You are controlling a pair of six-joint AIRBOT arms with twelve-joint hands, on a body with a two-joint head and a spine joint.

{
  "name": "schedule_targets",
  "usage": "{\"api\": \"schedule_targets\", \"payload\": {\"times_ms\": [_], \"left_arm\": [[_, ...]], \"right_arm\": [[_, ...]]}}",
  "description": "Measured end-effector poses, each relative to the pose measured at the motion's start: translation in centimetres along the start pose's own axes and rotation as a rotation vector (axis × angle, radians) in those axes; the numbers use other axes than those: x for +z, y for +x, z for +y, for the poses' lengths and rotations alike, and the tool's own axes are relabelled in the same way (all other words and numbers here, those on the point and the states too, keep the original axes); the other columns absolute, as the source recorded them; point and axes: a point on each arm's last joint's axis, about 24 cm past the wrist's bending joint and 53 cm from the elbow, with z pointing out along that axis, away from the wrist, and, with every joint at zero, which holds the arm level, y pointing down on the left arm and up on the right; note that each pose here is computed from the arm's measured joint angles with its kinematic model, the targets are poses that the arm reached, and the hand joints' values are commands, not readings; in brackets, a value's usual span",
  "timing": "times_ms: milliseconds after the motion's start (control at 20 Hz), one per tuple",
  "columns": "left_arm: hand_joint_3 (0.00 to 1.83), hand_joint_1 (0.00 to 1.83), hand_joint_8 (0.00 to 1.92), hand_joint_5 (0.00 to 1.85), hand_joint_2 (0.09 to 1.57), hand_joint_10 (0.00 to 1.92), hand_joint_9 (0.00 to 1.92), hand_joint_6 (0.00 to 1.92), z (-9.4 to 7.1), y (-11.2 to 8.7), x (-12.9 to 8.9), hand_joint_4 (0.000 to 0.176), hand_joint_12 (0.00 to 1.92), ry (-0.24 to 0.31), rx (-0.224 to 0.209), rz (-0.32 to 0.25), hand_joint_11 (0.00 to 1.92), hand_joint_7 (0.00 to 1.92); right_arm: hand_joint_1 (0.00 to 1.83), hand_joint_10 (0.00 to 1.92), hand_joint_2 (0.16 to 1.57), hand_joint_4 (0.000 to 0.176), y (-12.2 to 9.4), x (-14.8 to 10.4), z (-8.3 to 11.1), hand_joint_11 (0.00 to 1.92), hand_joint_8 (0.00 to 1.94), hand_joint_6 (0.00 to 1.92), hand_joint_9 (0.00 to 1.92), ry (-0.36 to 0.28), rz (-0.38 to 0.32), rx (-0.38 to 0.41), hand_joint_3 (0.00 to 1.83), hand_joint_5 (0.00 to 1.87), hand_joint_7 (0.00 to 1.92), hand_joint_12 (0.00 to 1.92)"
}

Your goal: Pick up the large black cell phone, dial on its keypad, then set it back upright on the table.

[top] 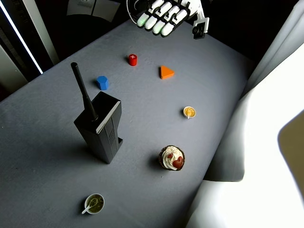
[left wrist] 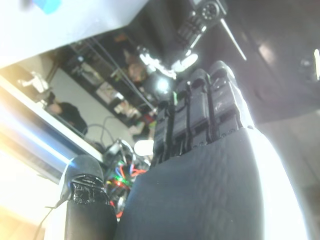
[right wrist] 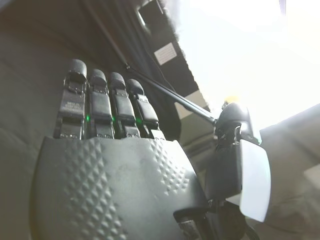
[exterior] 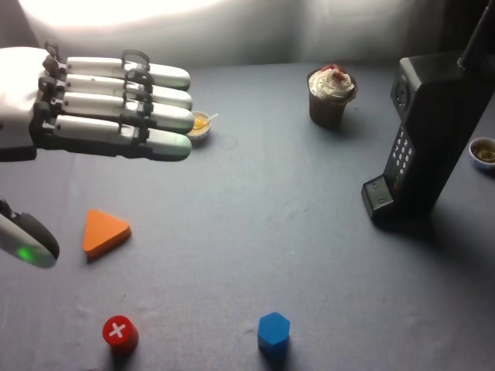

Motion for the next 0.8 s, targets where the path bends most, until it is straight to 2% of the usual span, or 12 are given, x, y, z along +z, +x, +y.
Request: {"api": "schedule_targets", "payload": {"times_ms": [100, 150, 200, 300, 450, 650, 800], "left_arm": [[0.00, 0.00, 0.00, 0.15, 1.10, 0.01, 0.12, 0.00, 0.0, 0.0, 0.0, 0.000, 0.07, -0.002, 0.007, 0.002, 0.07, 0.14], [0.00, 0.00, 0.00, 0.15, 1.10, 0.00, 0.12, 0.00, 0.1, 0.0, 0.0, 0.000, 0.22, -0.004, 0.010, 0.000, 0.01, 0.13], [0.00, 0.00, 0.00, 0.13, 1.11, 0.00, 0.10, 0.00, 0.2, 0.0, 0.0, 0.000, 0.21, -0.009, 0.014, 0.000, 0.00, 0.11], [0.00, 0.00, 0.00, 0.13, 1.11, 0.00, 0.12, 0.00, 0.3, 0.0, 0.0, 0.000, 0.33, -0.014, 0.015, 0.000, 0.00, 0.13], [0.00, 0.00, 0.00, 0.11, 1.11, 0.00, 0.11, 0.00, 0.3, 0.0, 0.0, 0.000, 0.27, -0.012, 0.020, 0.000, 0.00, 0.10], [0.00, 0.00, 0.00, 0.10, 1.11, 0.00, 0.11, 0.00, 0.3, -0.1, -0.2, 0.000, 0.30, -0.012, 0.026, 0.000, 0.00, 0.10], [0.00, 0.00, 0.00, 0.09, 1.11, 0.00, 0.10, 0.00, 0.3, -0.1, -0.2, 0.000, 0.19, -0.013, 0.026, 0.000, 0.00, 0.10]], "right_arm": [[0.16, 0.00, 1.00, 0.000, 1.6, 0.0, -1.4, 0.00, 0.00, 0.00, 0.01, 0.028, 0.048, -0.002, 0.00, 0.00, 0.01, 0.17], [0.18, 0.00, 0.99, 0.000, 2.2, 0.0, -2.0, 0.00, 0.00, 0.00, 0.01, 0.043, 0.064, 0.001, 0.00, 0.00, 0.01, 0.16], [0.21, 0.00, 0.99, 0.000, 2.8, 0.2, -2.6, 0.00, 0.00, 0.00, 0.00, 0.065, 0.071, 0.012, 0.00, 0.00, 0.01, 0.13], [0.23, 0.00, 0.97, 0.000, 3.3, 1.4, -2.7, 0.00, 0.00, 0.00, 0.01, 0.068, 0.074, 0.023, 0.00, 0.00, 0.01, 0.15], [0.28, 0.00, 0.96, 0.000, 4.4, 2.7, -2.9, 0.00, 0.00, 0.00, 0.00, 0.066, 0.080, 0.043, 0.00, 0.01, 0.00, 0.10], [0.34, 0.00, 0.94, 0.000, 7.0, 4.2, -3.6, 0.00, 0.00, 0.00, 0.02, 0.103, 0.110, 0.132, 0.00, 0.00, 0.02, 0.17], [0.36, 0.00, 0.97, 0.000, 8.3, 4.7, -4.1, 0.00, 0.00, 0.00, 0.00, 0.116, 0.099, 0.209, 0.01, 0.00, 0.00, 0.11]]}}
